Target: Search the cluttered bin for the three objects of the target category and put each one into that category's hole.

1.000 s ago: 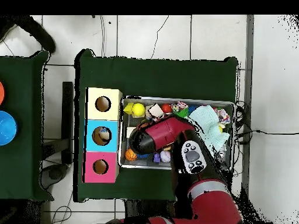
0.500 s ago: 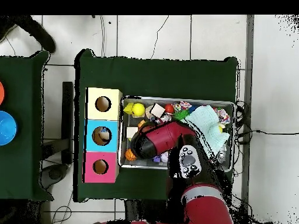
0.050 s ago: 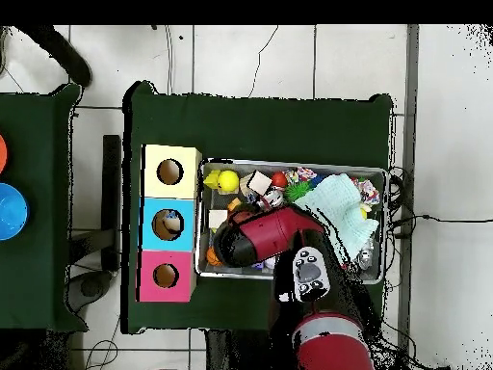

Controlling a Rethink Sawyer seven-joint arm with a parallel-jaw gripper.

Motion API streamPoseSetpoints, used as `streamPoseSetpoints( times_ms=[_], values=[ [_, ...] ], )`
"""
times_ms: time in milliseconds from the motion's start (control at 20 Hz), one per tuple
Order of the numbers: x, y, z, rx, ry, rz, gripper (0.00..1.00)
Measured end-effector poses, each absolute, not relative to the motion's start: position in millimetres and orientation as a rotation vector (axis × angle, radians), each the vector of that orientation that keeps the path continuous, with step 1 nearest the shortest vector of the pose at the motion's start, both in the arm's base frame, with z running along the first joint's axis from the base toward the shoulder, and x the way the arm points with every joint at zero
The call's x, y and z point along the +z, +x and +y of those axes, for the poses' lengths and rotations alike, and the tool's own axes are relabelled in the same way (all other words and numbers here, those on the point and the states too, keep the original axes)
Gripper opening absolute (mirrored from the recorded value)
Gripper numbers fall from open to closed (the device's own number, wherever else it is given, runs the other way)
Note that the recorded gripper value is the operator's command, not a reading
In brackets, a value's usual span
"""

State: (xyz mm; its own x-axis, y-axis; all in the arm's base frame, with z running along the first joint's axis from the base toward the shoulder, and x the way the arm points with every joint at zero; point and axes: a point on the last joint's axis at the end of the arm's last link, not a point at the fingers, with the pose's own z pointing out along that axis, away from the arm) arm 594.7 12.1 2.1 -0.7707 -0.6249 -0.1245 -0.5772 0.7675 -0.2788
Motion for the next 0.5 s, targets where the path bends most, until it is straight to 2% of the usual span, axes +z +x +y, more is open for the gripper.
streamPoseSetpoints(
  times_ms=[500],
  values=[
    [72, 587, -19, -0.313, -0.675, 2.803, 0.0]
  ],
)
